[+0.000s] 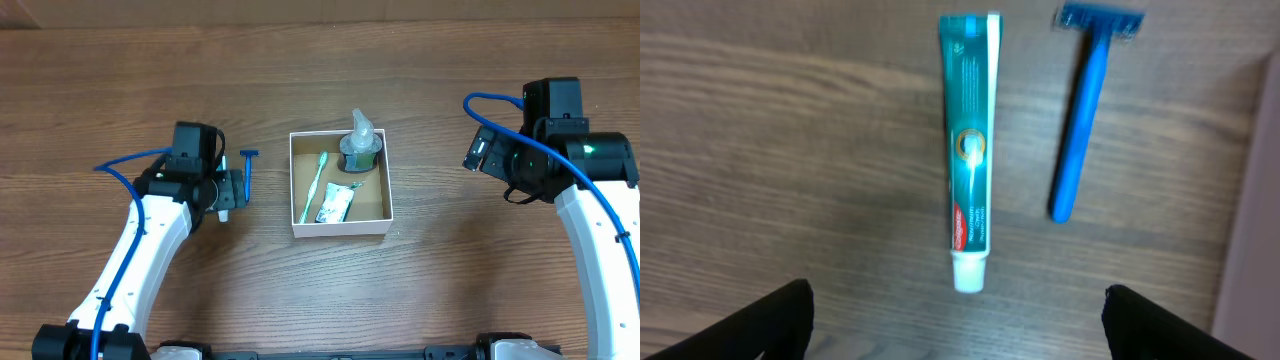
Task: Pack container
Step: 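Move the left gripper back and grasp the teal toothpaste tube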
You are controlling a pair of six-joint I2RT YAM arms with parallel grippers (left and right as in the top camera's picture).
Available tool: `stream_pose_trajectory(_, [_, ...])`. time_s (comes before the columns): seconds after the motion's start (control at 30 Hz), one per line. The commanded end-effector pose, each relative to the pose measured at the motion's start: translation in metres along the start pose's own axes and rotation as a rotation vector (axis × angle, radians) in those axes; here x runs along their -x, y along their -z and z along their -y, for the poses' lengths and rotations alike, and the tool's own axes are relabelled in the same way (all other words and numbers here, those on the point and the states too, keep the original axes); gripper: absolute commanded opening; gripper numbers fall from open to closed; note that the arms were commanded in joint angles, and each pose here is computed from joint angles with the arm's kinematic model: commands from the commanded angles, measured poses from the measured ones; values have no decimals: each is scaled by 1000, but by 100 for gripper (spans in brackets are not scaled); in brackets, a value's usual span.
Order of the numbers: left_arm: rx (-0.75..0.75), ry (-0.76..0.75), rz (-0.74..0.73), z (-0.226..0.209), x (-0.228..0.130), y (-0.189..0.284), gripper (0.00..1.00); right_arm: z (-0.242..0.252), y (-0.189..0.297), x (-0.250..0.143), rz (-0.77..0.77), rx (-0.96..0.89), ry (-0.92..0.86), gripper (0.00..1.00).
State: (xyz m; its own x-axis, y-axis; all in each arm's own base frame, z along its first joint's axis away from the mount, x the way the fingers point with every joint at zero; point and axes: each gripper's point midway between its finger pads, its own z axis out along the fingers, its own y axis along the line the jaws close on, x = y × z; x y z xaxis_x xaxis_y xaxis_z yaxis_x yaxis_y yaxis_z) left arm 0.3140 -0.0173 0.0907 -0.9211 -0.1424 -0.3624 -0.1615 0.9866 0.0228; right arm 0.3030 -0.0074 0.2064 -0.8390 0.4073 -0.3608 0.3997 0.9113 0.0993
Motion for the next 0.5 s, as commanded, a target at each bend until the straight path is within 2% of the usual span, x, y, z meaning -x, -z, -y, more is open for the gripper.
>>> stream_pose_trajectory(0.0, [-25, -15, -7, 2, -18, -25, 86, -1, 6, 7, 27, 4, -2, 100])
stream_pose_trajectory(0.17, [-22, -14, 8, 0, -27, -40, 82, -1, 6, 7, 27, 4, -2, 100])
stream_pose_trajectory(0.33, [-20, -9, 52, 1, -20, -52, 78, -1, 6, 7, 27, 4, -2, 100])
stream_pose_trajectory(0.47, [-13, -12, 27, 3, -22, -69, 78, -1, 6, 7, 27, 4, -2, 100])
